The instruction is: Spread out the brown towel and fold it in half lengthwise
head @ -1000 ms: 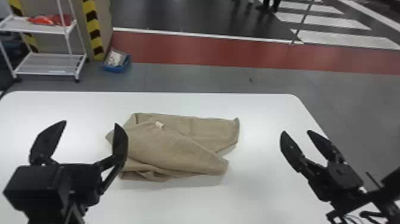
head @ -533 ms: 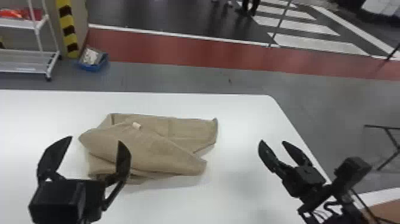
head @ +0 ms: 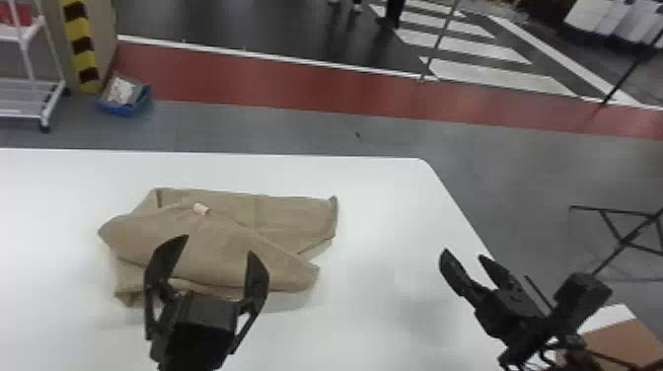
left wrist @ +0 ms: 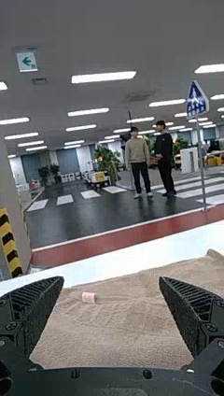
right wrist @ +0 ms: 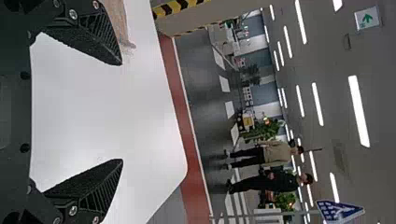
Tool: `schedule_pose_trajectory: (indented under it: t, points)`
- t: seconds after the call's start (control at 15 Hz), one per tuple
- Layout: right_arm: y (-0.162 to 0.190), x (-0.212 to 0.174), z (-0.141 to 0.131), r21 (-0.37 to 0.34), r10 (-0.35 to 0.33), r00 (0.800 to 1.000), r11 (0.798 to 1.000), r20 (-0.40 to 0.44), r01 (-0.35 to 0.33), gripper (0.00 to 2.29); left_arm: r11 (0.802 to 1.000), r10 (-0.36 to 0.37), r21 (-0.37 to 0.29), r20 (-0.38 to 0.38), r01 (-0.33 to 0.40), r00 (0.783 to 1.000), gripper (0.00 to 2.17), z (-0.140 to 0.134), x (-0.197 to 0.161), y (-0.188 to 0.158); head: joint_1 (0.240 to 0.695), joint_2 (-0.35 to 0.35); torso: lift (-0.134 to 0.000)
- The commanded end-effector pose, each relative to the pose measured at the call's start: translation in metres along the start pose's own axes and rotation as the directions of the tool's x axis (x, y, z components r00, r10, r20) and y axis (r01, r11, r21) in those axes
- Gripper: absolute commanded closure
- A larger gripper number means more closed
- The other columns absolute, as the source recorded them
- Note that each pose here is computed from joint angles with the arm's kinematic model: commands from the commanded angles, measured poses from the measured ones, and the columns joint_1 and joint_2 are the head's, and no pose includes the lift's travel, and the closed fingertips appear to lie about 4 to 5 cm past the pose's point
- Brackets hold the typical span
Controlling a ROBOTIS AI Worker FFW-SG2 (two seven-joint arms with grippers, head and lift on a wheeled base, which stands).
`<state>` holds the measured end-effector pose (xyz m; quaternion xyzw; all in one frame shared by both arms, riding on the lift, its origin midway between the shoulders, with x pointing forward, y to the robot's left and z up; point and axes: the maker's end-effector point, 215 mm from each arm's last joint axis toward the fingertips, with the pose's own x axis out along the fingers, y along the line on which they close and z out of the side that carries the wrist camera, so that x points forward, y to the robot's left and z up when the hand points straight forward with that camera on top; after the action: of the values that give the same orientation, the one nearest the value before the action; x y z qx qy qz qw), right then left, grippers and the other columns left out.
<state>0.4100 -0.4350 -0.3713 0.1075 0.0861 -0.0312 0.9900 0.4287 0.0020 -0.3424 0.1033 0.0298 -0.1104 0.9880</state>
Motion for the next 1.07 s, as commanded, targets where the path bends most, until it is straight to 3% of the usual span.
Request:
schedule_pose_trajectory:
  t: [0.0,0.53,1.0]
  points:
    - [-0.025,-0.010,-0.008,0.024,-0.057,0.998,0.998,-0.033,0.058,0.16,0.998,-0.047,0.043,-0.058,0.049,0.997,0.15,-0.018,0.014,-0.029,0.695,-0.350,-0.125]
    - [-0.038,-0.022,-0.007,0.051,-0.072,0.997,0.996,-0.027,0.073,0.18,0.977,-0.174,0.093,-0.168,0.192,0.970,0.21,-0.049,0.033,-0.107,0.695,-0.350,-0.125]
    - [-0.036,-0.022,-0.007,0.067,-0.061,0.998,0.996,-0.023,0.063,0.18,0.975,-0.162,0.117,-0.224,0.191,0.961,0.30,-0.067,0.038,-0.106,0.695,-0.350,-0.125]
